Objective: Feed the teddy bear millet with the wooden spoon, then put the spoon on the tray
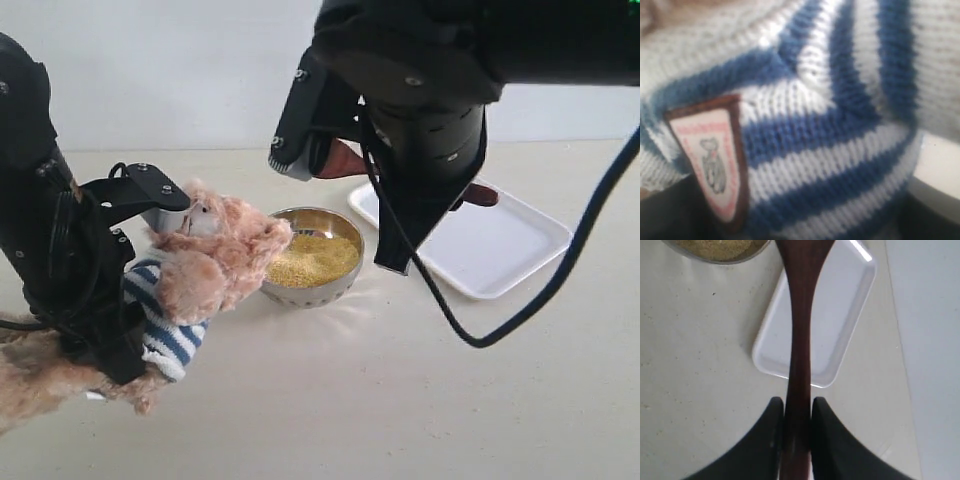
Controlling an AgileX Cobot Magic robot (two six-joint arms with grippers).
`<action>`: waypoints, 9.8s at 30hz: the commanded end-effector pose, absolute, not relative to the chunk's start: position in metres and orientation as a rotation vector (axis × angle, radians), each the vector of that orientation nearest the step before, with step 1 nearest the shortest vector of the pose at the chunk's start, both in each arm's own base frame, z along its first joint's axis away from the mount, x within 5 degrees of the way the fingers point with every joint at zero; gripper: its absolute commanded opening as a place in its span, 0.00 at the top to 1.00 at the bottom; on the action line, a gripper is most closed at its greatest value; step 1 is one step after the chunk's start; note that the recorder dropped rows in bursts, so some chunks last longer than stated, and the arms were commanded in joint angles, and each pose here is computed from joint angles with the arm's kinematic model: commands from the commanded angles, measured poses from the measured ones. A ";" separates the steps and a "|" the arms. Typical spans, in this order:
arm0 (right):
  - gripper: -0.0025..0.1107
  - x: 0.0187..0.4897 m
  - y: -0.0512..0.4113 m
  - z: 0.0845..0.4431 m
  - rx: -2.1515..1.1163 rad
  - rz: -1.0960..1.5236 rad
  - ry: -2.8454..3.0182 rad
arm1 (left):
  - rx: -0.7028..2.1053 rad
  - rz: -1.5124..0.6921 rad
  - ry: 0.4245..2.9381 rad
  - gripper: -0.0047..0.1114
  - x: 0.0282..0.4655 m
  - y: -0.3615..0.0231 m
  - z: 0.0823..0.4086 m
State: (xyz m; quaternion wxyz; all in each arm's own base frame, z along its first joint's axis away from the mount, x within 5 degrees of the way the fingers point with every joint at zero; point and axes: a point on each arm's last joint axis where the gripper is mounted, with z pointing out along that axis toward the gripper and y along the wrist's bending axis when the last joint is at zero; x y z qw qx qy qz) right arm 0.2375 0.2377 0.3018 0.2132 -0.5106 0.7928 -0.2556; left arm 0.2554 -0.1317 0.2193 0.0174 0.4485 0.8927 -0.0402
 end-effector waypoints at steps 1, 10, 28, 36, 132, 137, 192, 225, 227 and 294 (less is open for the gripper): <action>0.98 0.252 0.221 0.299 -1.376 -0.700 2.289 | 1.343 -0.118 2.754 0.92 0.259 -0.134 0.223; 0.98 0.253 0.233 0.272 -1.488 -0.674 2.347 | 1.310 -0.120 2.775 0.92 0.259 -0.134 0.223; 0.98 0.267 0.241 0.248 -1.666 -0.887 2.220 | 1.309 -0.113 2.767 0.92 0.260 -0.134 0.223; 0.98 0.266 0.245 0.247 -1.714 -0.947 2.151 | 1.307 -0.113 2.764 0.92 0.260 -0.134 0.223; 0.98 0.267 0.275 0.235 -1.653 -0.801 2.248 | 1.310 -0.113 2.763 0.92 0.260 -0.134 0.223; 0.98 0.260 0.272 0.252 -1.610 -0.704 2.276 | 1.310 -0.113 2.763 0.92 0.260 -0.134 0.223; 0.98 0.212 0.278 0.304 -1.623 -0.437 2.196 | 1.309 -0.113 2.761 0.92 0.260 -0.134 0.223; 0.98 0.224 0.310 0.298 -1.640 -0.466 2.045 | 1.309 -0.113 2.761 0.92 0.260 -0.134 0.223; 0.98 0.226 0.312 0.294 -1.651 -0.482 2.062 | 1.309 -0.113 2.761 0.92 0.260 -0.134 0.223; 0.98 0.199 0.337 0.281 -1.665 -0.807 1.838 | 1.309 -0.113 2.761 0.92 0.260 -0.134 0.223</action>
